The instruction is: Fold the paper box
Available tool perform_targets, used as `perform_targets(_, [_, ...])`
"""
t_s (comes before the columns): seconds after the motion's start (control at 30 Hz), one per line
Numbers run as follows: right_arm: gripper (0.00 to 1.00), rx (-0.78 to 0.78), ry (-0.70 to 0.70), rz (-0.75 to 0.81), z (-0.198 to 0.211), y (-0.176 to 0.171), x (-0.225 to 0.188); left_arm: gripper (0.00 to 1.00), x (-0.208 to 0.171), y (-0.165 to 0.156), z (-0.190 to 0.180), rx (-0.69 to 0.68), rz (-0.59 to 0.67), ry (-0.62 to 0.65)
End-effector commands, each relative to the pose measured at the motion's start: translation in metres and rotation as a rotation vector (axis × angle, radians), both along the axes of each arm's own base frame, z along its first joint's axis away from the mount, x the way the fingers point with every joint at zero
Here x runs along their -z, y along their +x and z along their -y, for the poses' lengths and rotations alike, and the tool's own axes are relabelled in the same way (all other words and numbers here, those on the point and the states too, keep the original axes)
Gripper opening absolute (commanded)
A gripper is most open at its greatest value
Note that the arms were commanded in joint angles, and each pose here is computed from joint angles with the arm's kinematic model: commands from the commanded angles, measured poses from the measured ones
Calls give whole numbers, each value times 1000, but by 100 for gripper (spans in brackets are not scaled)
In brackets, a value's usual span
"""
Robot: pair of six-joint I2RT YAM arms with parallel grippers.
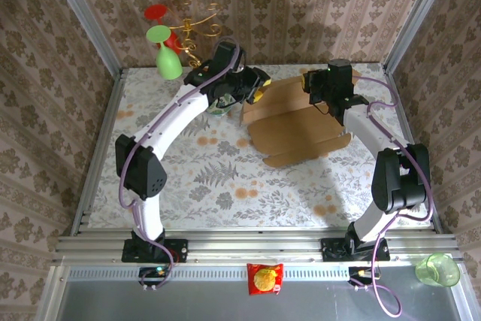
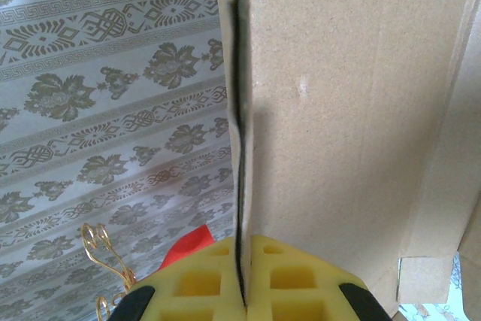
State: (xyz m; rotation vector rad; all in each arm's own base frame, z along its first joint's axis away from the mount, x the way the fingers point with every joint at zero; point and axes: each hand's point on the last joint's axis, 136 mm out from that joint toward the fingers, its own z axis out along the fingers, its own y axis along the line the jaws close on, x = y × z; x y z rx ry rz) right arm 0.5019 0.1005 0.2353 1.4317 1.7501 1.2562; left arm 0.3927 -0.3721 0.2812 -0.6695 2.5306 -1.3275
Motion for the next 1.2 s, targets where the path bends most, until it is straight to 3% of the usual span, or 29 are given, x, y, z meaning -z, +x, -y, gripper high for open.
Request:
perform_targets(0.0, [0, 27, 14, 36, 2, -3, -22, 45, -5, 2, 4, 17, 26, 1])
perform_targets(0.3, [0, 20, 22, 34, -2, -7, -22, 45, 1, 14, 13, 2, 23, -12])
perform_targets(0.5, [0, 14, 22, 26, -7, -14, -19, 40, 0, 26, 19, -13, 39, -28])
perform_targets(0.67, [0, 17, 15, 16, -6, -20, -15, 13, 1, 30, 18, -26, 46, -38])
perform_targets(0.73, [0, 18, 7, 11, -5, -21, -12, 10, 0, 29, 17, -28, 52, -42])
perform_targets(0.77, [0, 19, 2, 12, -4, -21, -12, 12, -3, 29, 15, -28, 59, -46])
perform_targets(0.87, [0, 24, -9, 2, 2, -21, -9, 40, -18, 27, 7, -20, 101, -52])
perform_targets(0.93, [0, 32, -8, 0, 7, -21, -11, 50, -31, 25, -4, -15, 143, -47])
perform_targets(1.07, [0, 40, -9, -24, 16, -21, -16, 53, -49, 15, -45, -22, 207, -18])
perform_targets(1.17, [0, 44, -4, -63, 18, -25, -17, 50, -27, 4, -84, -34, 189, 44])
